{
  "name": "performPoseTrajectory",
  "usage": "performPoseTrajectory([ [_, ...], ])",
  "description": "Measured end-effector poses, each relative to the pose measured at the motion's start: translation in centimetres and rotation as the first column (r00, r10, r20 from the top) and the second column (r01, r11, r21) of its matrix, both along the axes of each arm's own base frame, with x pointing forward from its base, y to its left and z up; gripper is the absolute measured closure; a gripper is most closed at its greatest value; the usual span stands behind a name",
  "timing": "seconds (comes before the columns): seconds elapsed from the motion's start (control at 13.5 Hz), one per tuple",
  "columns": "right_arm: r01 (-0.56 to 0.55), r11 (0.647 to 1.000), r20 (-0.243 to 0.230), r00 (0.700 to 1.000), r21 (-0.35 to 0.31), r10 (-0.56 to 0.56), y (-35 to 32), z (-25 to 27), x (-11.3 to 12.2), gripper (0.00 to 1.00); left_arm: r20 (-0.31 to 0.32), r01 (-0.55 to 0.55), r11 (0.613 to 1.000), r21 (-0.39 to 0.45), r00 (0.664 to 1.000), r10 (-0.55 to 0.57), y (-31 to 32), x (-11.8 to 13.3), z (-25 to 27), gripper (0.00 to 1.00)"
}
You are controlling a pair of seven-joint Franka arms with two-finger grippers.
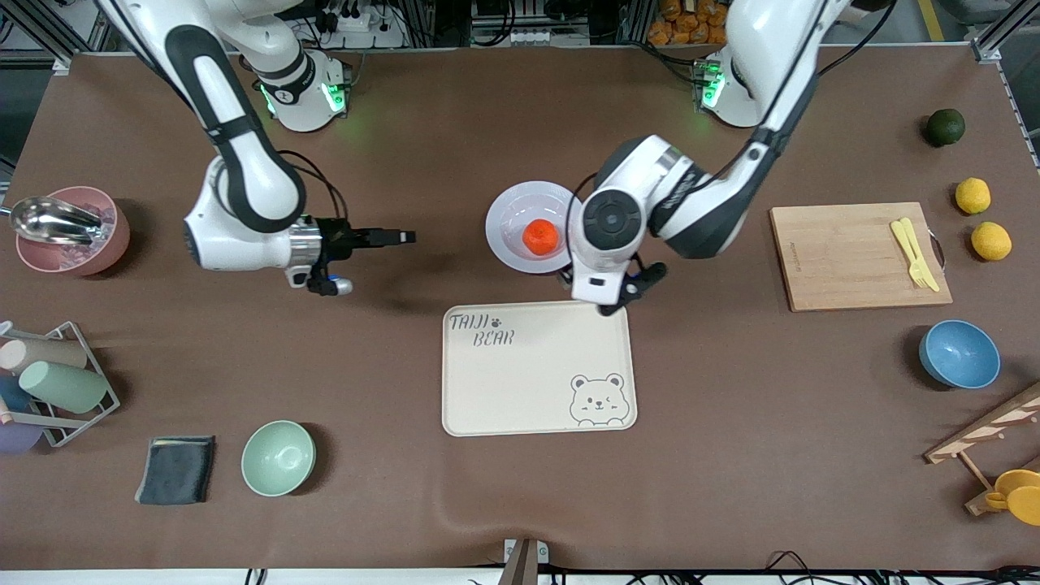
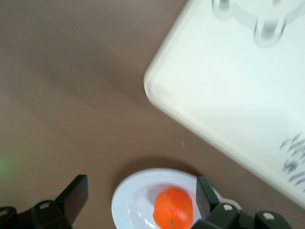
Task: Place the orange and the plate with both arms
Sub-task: 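Release the orange and withdraw the left gripper while the right gripper approaches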
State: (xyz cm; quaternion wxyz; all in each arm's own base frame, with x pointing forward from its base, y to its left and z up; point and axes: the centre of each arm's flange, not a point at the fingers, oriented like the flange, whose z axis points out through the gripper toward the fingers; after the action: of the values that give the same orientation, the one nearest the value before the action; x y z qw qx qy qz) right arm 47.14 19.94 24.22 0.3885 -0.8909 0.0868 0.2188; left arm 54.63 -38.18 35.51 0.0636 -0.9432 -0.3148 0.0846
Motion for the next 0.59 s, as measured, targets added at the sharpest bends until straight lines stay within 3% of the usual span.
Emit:
performPoseTrajectory([
  [0.15,0.043,0.999,-0.014,0.999,0.018,-0.043,2.6,-1.3,-0.8,0.00,0.068,-0.004,1.000,0.023,0.998,0.003,4.2,2.7,2.6,0.00],
  [0.44,0.096,0.994,0.012,0.995,0.061,-0.097,7.1,-5.4,-3.4,0.00,0.139,0.158,0.987,-0.002,0.978,-0.156,11.9,6.4,7.8,0.00],
  [0.59,0.123,0.988,0.002,0.992,0.089,-0.123,7.4,-7.5,-4.4,0.00,0.178,0.213,0.977,-0.004,0.962,-0.209,15.5,7.3,10.9,0.00],
])
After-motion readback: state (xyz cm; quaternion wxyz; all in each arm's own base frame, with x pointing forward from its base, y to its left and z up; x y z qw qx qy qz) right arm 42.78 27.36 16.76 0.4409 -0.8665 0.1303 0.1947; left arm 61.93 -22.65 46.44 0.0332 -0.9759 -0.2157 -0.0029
